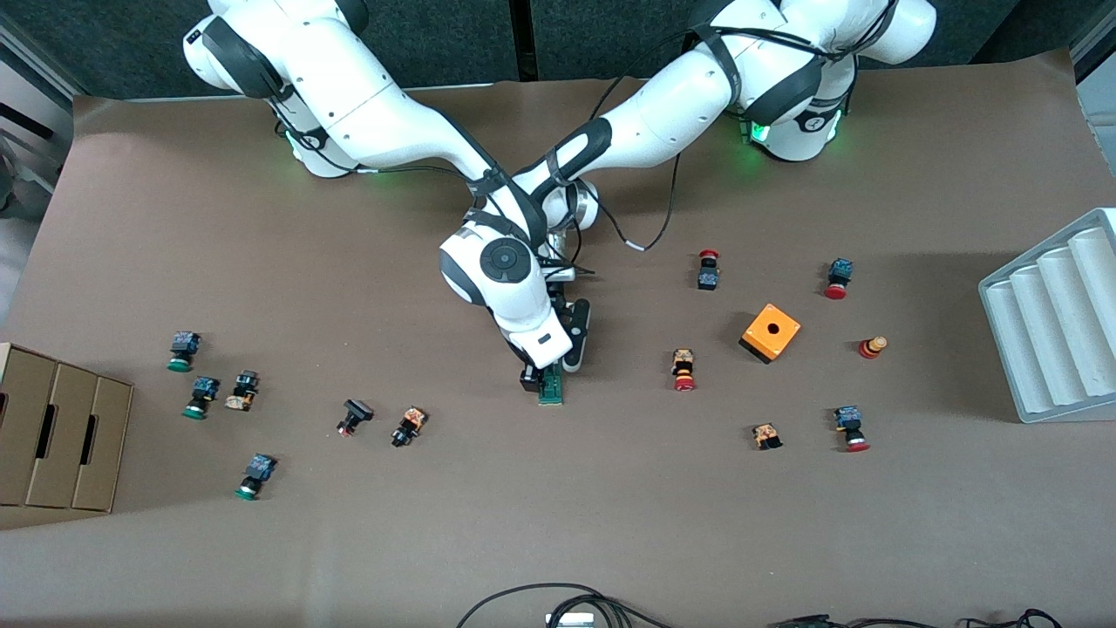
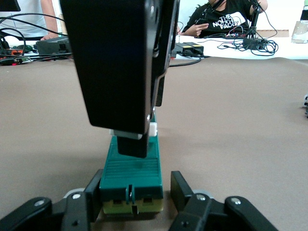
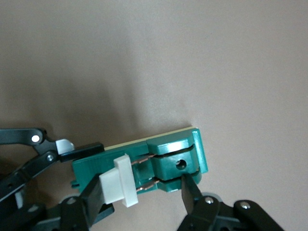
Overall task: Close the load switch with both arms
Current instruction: 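Grasp the white toggle with the right gripper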
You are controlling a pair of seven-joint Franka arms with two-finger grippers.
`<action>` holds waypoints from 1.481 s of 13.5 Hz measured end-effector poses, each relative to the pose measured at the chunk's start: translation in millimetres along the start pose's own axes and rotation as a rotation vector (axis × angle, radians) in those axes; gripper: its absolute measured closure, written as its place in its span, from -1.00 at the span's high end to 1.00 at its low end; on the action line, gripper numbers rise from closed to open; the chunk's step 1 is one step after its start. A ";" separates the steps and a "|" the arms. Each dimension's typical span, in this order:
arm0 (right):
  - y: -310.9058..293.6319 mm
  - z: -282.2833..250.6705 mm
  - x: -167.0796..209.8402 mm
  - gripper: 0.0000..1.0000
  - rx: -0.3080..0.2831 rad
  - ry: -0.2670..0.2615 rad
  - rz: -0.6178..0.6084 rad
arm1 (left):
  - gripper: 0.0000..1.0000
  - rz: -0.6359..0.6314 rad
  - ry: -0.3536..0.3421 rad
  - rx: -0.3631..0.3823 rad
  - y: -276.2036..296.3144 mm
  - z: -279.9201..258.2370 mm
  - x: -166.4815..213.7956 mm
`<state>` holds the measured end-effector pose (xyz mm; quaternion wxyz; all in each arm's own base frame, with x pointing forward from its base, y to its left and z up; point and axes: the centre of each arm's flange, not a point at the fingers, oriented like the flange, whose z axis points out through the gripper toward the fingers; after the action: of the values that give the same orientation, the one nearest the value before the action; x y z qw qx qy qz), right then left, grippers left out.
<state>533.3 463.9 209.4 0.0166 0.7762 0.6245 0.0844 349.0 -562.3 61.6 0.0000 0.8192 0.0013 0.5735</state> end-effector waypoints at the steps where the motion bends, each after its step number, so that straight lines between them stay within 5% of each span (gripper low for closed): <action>1: -0.2 -0.3 0.3 0.41 0.000 0.000 -0.001 | 0.26 0.000 0.000 0.000 0.0 0.0 0.0; 20: 6.4 -12.4 6.1 -0.04 -0.020 0.019 0.000 | 0.26 0.000 0.001 0.001 -0.1 0.0 -0.2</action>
<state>538.9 467.5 223.1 0.0185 0.7751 0.6239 0.0980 348.9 -562.3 61.4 -0.0002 0.8188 0.0016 0.5741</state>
